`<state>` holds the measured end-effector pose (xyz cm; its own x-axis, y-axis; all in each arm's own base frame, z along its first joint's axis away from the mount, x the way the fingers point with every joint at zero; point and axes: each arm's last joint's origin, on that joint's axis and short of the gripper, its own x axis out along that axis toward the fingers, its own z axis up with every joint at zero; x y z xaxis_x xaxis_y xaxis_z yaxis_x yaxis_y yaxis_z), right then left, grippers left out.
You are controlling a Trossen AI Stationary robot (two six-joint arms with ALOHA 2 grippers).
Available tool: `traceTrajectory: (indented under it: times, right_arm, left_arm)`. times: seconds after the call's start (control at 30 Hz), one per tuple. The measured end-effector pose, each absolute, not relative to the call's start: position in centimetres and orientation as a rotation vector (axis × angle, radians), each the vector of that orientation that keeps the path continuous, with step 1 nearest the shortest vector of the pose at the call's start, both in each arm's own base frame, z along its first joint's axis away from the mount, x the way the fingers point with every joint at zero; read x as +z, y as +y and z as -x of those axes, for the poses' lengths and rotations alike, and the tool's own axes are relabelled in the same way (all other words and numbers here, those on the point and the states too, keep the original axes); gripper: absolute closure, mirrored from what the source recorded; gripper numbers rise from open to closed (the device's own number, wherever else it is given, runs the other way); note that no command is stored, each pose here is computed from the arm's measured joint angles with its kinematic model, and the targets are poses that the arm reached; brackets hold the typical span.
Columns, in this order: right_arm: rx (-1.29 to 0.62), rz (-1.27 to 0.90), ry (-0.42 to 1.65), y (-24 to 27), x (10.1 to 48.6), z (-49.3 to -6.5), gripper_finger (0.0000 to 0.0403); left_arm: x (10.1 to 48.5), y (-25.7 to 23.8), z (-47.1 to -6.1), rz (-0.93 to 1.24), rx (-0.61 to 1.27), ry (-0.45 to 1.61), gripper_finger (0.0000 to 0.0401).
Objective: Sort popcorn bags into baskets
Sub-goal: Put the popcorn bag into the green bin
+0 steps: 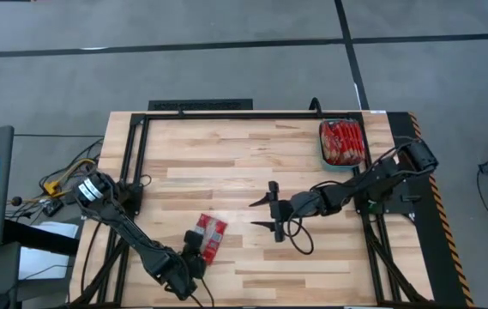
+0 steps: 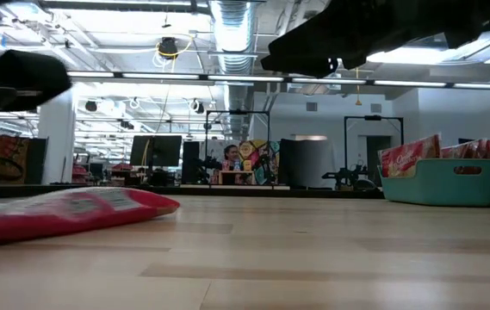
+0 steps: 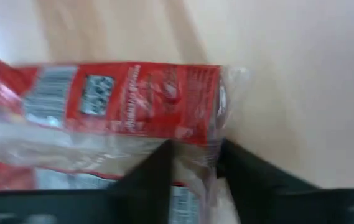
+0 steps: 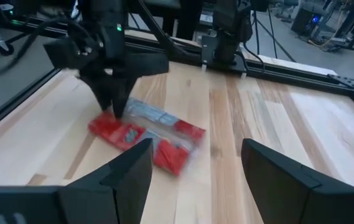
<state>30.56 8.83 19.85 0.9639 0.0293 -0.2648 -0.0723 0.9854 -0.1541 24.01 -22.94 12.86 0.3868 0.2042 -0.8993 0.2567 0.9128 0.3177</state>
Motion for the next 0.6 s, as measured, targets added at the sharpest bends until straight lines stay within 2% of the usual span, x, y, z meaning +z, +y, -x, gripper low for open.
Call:
traceTrajectory:
  times: [0.07,0.13,0.33,0.6]
  right_arm:
    - [0.051,0.162,0.264,8.8,19.9,-30.6,0.0138]
    - [0.053,0.163,0.265,8.8,19.8,-30.6,0.0138]
    - [0.151,0.196,0.297,9.4,18.6,-30.8,0.0138]
    - [0.204,0.255,0.25,11.1,18.2,-32.5,0.0138]
  left_arm:
    - [12.8,-22.6,-24.3,-0.497,-0.011,1.163,0.0351]
    - [12.7,-22.1,-24.4,-0.527,0.02,1.171,0.0384]
    - [14.0,-22.0,-24.6,-0.688,0.066,1.163,0.0397]
    - [18.9,-21.9,-26.6,-0.806,0.107,1.08,0.0401]
